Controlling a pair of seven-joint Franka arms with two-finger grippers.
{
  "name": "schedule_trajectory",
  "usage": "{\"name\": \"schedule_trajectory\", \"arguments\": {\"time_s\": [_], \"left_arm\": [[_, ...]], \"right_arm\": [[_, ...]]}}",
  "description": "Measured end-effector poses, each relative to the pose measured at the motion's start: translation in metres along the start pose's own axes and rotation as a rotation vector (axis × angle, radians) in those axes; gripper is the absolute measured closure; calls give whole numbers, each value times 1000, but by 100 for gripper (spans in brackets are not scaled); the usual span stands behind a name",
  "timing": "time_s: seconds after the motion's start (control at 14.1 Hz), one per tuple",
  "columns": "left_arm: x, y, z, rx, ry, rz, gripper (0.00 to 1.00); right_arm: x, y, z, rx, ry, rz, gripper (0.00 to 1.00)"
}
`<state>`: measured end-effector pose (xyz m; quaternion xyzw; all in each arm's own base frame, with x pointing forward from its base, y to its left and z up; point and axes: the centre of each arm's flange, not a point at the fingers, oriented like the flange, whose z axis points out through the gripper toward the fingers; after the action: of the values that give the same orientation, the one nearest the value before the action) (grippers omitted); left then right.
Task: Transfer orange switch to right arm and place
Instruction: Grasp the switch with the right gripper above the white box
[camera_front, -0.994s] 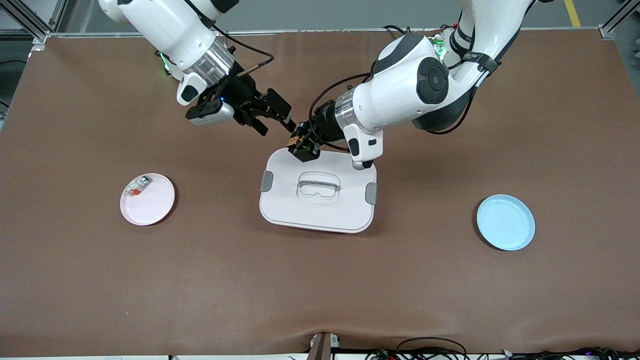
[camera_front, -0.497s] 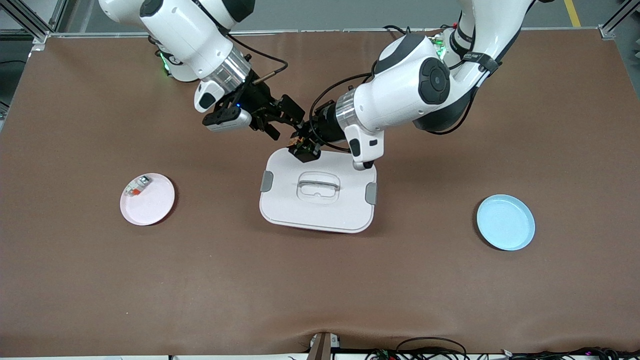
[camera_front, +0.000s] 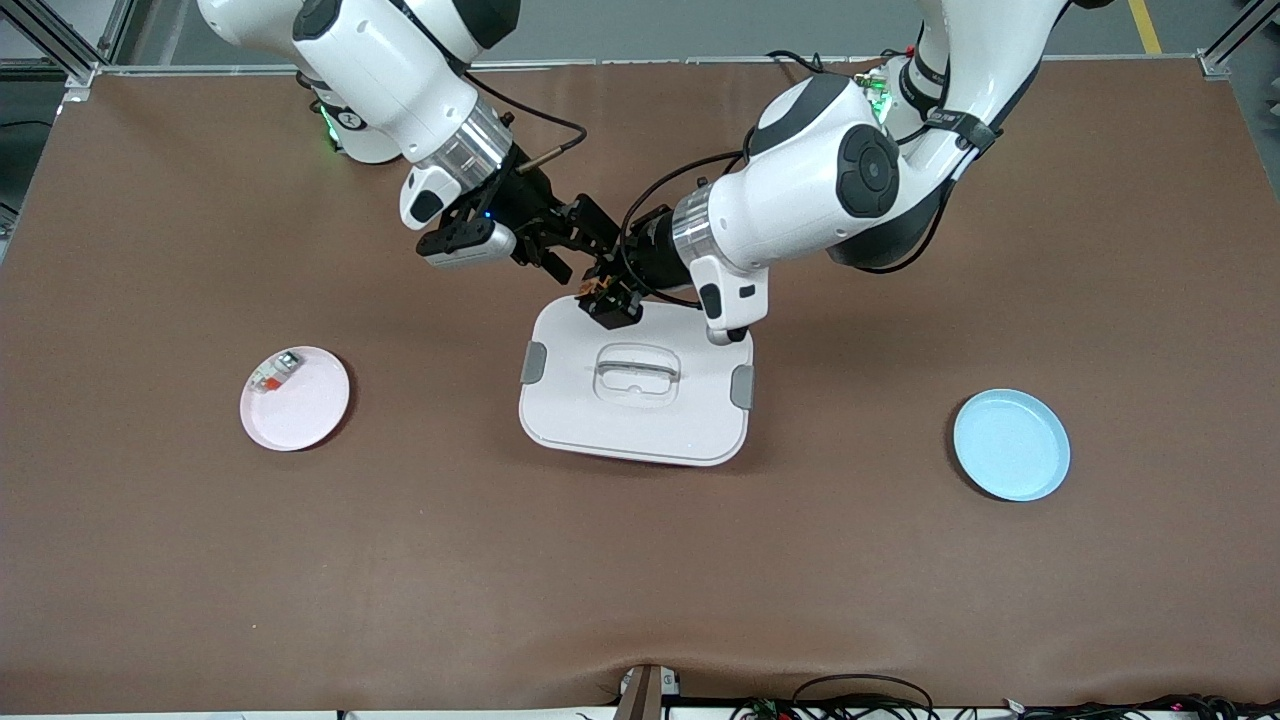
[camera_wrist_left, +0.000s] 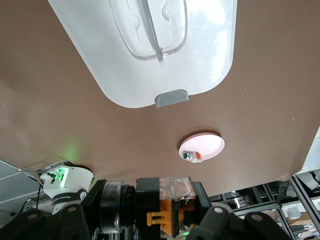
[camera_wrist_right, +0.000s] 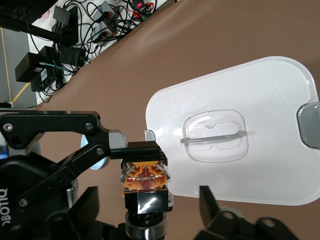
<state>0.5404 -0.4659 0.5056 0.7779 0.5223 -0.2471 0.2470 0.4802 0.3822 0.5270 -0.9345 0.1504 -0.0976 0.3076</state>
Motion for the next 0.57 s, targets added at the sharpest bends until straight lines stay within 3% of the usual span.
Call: {"name": "schedule_trajectory", "arguments": {"time_s": [0.14, 0.21, 0.36, 0.57], "left_arm": [[0, 0, 0, 1, 0, -1, 27], [1, 0, 0, 1, 0, -1, 27], [3, 1, 0, 2, 1, -3, 27], [6, 2, -2, 2, 3, -6, 27]], "right_arm": [[0, 0, 5, -5, -4, 0, 37], [0, 0, 9, -8, -8, 0, 37], [-1, -3, 14, -7, -10, -6, 56], [1, -6, 17, -6, -11, -11, 57]]}}
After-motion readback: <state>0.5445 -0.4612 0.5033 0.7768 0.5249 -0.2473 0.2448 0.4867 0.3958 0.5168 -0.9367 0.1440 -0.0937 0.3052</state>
